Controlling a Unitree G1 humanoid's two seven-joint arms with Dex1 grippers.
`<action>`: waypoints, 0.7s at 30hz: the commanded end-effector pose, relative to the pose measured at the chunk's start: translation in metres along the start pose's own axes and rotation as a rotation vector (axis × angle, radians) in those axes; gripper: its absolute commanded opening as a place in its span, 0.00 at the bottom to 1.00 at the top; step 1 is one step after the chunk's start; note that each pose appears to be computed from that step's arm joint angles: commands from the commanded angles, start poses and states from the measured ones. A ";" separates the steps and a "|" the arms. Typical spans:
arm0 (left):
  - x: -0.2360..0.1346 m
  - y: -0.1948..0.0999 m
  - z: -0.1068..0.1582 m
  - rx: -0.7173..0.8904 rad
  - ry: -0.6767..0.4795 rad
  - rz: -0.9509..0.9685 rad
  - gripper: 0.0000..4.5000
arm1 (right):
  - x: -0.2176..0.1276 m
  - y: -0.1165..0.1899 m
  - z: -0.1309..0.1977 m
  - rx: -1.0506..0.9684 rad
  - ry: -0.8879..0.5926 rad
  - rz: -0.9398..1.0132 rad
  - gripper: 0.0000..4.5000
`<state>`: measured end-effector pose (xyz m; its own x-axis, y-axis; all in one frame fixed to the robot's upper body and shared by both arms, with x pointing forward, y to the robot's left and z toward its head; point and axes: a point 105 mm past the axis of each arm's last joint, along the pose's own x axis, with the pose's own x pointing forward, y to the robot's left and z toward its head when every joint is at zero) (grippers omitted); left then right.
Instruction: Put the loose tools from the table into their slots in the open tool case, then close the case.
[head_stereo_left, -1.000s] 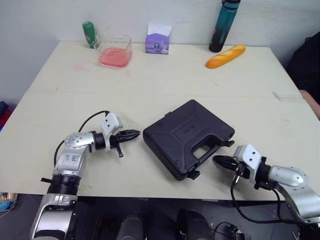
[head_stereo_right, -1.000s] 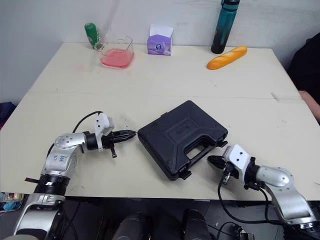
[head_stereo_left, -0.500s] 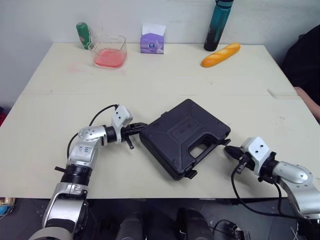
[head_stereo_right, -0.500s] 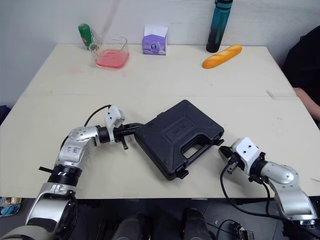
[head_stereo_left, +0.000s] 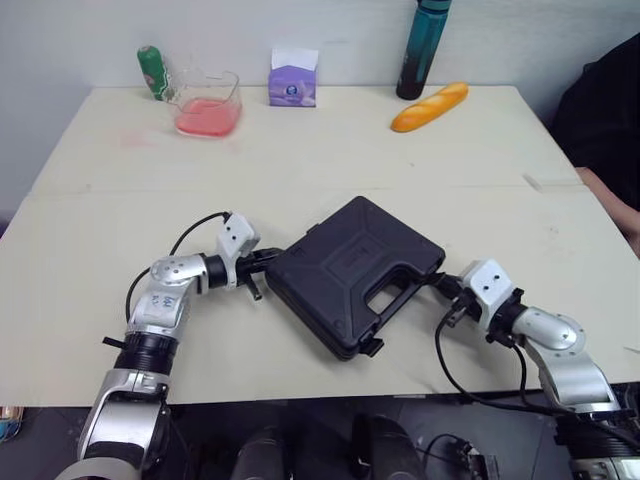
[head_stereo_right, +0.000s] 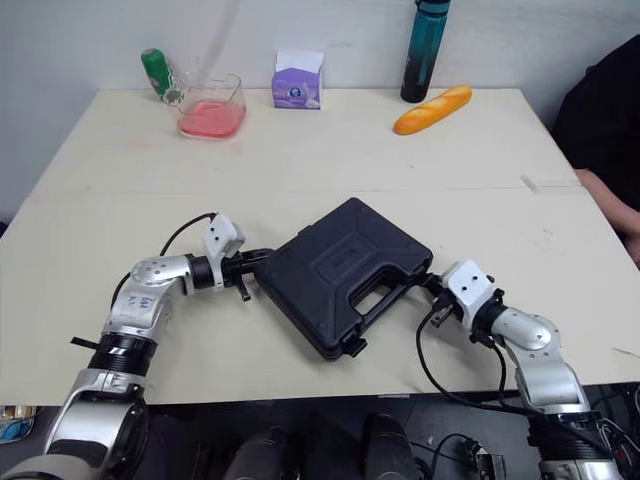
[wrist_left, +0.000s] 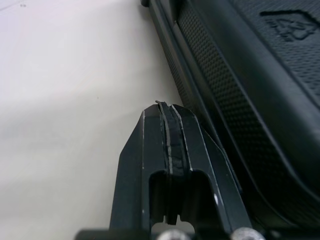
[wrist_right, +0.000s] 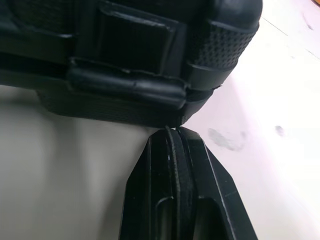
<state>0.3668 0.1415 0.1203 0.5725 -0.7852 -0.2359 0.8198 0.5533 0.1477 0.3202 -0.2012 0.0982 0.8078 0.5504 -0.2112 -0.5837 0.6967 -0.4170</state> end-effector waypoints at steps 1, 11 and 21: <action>-0.008 -0.003 0.010 0.022 -0.029 0.005 0.00 | 0.006 0.016 0.021 -0.014 -0.081 0.068 0.02; -0.038 -0.001 0.009 0.031 -0.005 0.073 0.00 | -0.007 0.018 0.015 -0.004 -0.043 0.056 0.02; -0.064 -0.034 0.074 0.154 -0.247 -0.112 0.00 | -0.051 -0.005 0.024 0.068 -0.077 -0.028 0.02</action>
<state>0.3165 0.1633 0.1804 0.5210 -0.8506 -0.0714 0.8362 0.4919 0.2426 0.2826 -0.2187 0.1156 0.8062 0.5598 -0.1916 -0.5883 0.7238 -0.3606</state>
